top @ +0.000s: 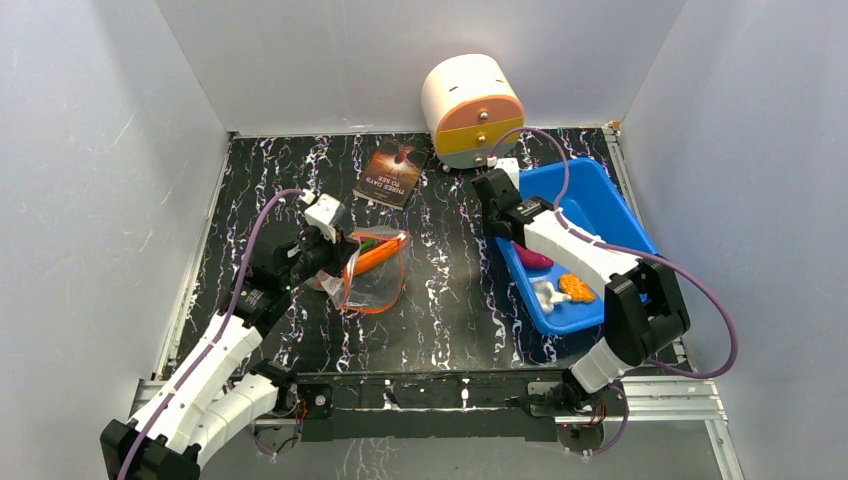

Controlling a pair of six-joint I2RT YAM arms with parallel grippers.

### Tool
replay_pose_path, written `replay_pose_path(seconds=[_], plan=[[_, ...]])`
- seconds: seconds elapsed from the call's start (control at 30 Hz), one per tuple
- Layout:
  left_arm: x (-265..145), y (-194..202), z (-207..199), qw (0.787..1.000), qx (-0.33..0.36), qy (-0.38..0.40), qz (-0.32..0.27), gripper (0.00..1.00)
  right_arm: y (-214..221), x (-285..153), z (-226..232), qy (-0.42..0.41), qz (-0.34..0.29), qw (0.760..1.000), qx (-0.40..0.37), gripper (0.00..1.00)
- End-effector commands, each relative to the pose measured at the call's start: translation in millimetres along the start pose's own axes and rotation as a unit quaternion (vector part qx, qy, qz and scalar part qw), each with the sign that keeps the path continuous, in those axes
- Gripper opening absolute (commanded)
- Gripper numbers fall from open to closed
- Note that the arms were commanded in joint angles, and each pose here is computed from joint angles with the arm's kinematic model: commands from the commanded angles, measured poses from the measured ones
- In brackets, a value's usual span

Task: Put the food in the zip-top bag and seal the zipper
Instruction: Move the bin to the center of the board.

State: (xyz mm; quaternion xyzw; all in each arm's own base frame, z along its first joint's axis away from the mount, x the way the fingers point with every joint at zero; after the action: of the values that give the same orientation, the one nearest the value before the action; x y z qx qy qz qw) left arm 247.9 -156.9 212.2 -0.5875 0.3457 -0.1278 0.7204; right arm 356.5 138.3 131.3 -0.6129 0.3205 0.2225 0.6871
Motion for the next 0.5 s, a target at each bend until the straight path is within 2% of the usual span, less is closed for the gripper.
replay_pose_path(seconds=[0.0, 0.33, 0.47], plan=[[-1.6, -5.4, -1.8, 1.0, 0.001, 0.006, -0.015, 0.0, -52.3, 13.4, 10.0, -0.007, -0.076, 0.99, 0.119, 0.18], [1.2, -1.8, -2.4, 1.0, -0.002, 0.009, -0.007, 0.0, -107.4, 40.2, 5.8, 0.015, -0.139, 0.971, 0.194, 0.18], [1.1, -0.7, -0.6, 1.0, 0.0, 0.004, -0.005, 0.0, -114.4, 58.6, 3.4, 0.026, -0.136, 0.969, 0.203, 0.19]])
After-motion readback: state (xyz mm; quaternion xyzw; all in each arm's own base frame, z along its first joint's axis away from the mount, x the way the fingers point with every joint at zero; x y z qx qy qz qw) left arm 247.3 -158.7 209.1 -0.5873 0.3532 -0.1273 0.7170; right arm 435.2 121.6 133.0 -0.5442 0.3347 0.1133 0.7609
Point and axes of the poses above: each gripper's point midway between its finger pads, its own x axis out along the fingers, its own z axis along the line the jaws close on, y = z × x, the point moved 1 cm from there along -x, back along the fingers, and after that the axes turned 11 degrees about x, right-handed, at the moved point
